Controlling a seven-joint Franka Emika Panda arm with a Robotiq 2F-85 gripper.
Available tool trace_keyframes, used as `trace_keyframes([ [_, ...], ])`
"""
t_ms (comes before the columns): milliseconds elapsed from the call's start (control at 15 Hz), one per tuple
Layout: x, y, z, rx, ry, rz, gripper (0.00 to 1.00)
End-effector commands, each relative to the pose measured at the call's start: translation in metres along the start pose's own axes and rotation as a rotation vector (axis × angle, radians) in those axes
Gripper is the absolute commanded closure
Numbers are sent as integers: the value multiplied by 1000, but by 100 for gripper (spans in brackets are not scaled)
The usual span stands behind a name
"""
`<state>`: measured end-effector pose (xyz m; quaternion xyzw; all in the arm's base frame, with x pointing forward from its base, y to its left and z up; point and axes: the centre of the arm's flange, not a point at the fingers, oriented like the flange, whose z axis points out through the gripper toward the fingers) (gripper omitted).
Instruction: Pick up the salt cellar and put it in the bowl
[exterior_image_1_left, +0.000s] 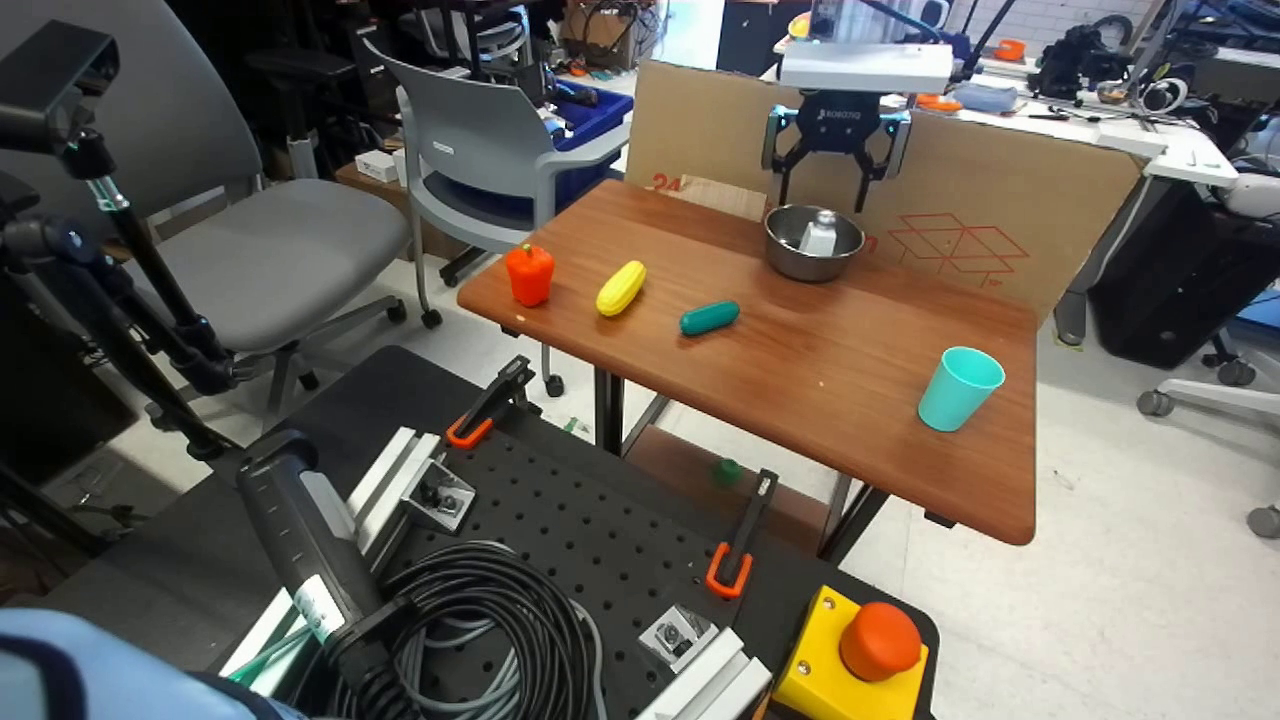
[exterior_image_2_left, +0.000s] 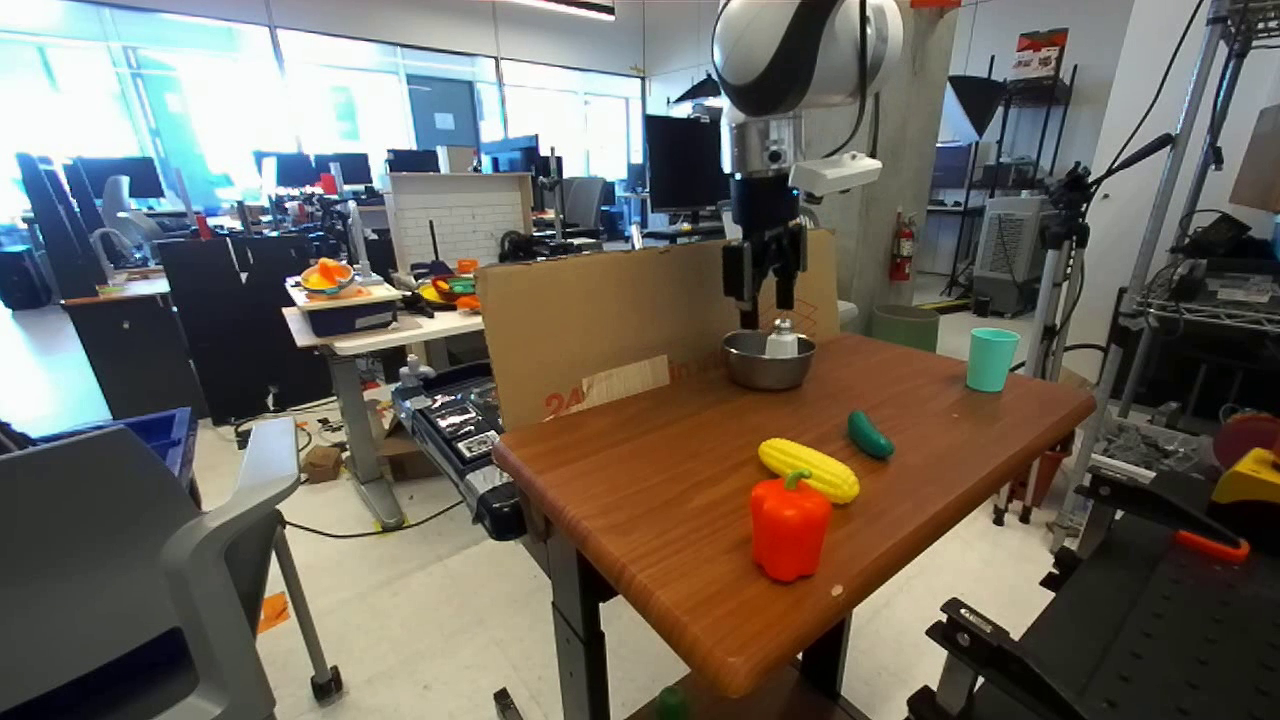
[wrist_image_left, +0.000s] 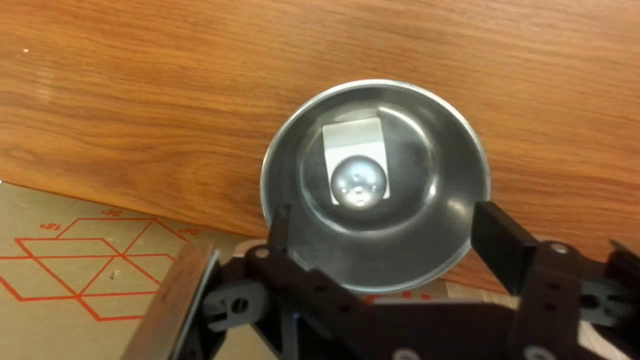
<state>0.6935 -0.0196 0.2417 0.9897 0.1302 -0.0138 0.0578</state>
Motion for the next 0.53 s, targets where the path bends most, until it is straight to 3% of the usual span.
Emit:
trace_keyframes([
  [0, -3, -8, -54, 25, -11, 16, 0],
  [133, -19, -7, -88, 7, -48, 56, 0],
  [200, -3, -5, -51, 6, -20, 17, 0],
  [467, -14, -3, -88, 2, -30, 43, 0],
])
